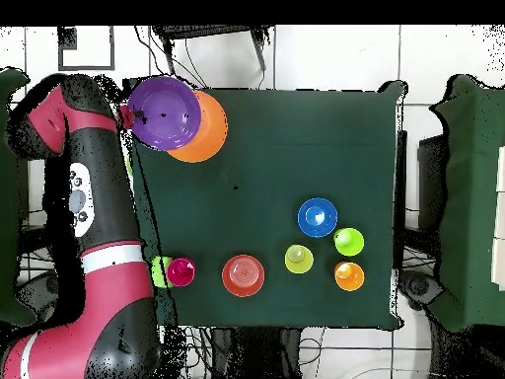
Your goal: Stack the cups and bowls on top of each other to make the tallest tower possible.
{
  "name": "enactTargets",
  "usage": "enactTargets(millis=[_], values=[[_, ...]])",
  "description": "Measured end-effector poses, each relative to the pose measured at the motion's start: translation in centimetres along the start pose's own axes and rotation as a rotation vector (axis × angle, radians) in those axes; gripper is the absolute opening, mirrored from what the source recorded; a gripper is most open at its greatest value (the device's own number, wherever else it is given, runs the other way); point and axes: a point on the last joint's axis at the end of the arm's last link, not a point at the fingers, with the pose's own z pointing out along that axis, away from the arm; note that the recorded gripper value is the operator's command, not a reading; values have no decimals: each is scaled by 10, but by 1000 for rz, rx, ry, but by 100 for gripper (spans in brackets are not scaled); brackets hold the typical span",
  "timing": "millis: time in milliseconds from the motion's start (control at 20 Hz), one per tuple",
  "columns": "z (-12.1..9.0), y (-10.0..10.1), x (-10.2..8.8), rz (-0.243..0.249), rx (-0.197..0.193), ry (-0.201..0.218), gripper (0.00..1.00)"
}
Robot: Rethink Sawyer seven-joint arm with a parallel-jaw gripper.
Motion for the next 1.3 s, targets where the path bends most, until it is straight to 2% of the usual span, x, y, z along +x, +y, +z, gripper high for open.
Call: enactTargets(millis=[200, 900, 1300], values=[[1, 2, -1, -10, 23, -11, 0], [11, -17, -19, -31, 133, -76, 0], [15, -15, -27, -48, 175, -113, 0]])
